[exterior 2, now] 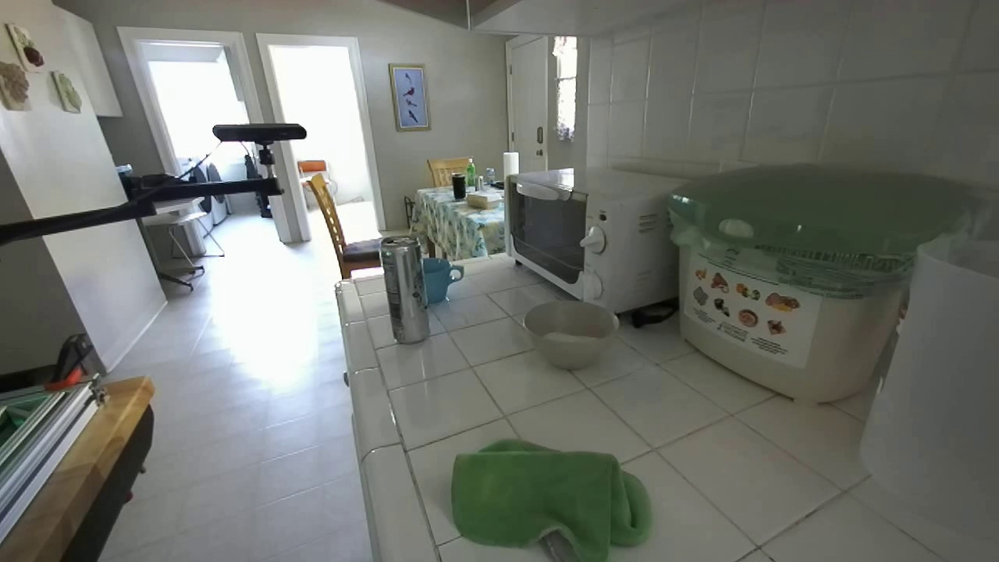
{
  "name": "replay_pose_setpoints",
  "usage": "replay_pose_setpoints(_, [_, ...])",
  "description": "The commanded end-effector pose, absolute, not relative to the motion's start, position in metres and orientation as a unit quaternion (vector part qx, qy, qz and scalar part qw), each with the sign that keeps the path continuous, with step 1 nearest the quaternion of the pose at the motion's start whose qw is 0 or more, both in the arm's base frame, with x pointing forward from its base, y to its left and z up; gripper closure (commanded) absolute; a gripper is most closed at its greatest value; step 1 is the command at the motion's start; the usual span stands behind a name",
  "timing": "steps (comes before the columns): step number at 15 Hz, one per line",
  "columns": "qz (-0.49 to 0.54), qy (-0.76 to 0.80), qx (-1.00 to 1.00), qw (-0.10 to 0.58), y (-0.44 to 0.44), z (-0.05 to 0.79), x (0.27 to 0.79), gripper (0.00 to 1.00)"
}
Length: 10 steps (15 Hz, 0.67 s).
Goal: Open the left closed cabinet door
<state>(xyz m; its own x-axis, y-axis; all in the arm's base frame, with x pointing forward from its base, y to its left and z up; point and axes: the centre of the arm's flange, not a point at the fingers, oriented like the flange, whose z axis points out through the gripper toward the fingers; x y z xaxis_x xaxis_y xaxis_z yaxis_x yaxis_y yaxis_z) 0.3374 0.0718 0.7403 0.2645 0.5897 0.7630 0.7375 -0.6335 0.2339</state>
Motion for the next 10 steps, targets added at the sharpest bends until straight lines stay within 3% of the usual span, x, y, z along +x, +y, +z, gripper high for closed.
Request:
replay_pose_setpoints(1, [-0.448,-0.432,-0.779,0.079,0.083,0.724,0.321,0.93])
replay_pose_setpoints(10, [-0.434,-0.485,-0.752,0.107,0.118,0.722,0.317,0.93])
